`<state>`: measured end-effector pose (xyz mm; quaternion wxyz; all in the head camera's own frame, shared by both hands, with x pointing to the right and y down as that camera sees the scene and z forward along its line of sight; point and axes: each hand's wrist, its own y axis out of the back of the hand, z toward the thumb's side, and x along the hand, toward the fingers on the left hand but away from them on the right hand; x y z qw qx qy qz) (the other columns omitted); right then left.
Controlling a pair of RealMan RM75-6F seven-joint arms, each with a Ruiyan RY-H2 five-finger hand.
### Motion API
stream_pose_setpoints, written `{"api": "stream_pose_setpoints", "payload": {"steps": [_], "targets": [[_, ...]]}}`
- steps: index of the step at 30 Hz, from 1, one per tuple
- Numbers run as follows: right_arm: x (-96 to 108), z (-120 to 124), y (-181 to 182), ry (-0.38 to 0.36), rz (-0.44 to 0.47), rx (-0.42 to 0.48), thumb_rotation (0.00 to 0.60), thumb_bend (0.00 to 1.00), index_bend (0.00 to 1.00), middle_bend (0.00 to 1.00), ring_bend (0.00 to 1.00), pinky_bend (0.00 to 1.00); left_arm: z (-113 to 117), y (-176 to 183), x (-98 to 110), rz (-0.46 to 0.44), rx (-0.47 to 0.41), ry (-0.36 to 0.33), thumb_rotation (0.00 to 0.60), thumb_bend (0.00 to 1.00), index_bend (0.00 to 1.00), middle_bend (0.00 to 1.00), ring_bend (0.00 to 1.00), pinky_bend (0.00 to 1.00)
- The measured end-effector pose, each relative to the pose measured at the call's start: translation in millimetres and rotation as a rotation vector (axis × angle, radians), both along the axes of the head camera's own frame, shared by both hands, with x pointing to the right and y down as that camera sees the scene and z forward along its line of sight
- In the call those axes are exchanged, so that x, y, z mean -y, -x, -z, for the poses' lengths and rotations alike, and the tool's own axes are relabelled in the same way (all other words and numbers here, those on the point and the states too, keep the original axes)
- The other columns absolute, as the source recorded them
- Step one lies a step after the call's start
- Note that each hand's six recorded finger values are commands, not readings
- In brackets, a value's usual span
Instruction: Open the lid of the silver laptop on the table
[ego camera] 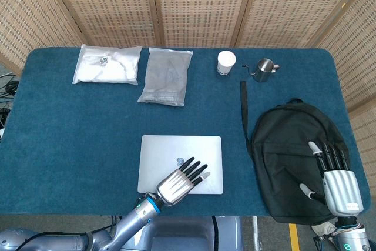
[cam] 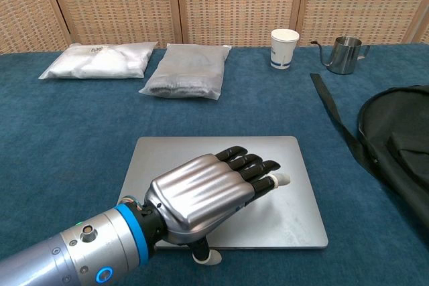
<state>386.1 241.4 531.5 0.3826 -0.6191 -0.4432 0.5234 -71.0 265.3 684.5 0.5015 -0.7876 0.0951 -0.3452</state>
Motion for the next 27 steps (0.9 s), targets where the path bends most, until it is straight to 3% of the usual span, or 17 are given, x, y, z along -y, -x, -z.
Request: {"api": "stream_pose_setpoints", "payload": {"steps": [18, 27], "targets": [[0.9, -1.0, -2.3, 0.009, -0.007, 0.006, 0.6, 0.0, 0.0, 0.0, 0.0, 0.0, -0.9, -2.2, 6.0, -0.004, 0.056, -0.047, 0.6, 0.15, 0.0, 0.0, 0.0, 0.0], [0.8, -1.1, -2.4, 0.011, -0.007, 0.008, 0.6, 0.0, 0.0, 0.0, 0.0, 0.0, -0.5, -2.1, 6.7, -0.002, 0.064, -0.046, 0.6, 0.36, 0.0, 0.0, 0.0, 0.0]]}}
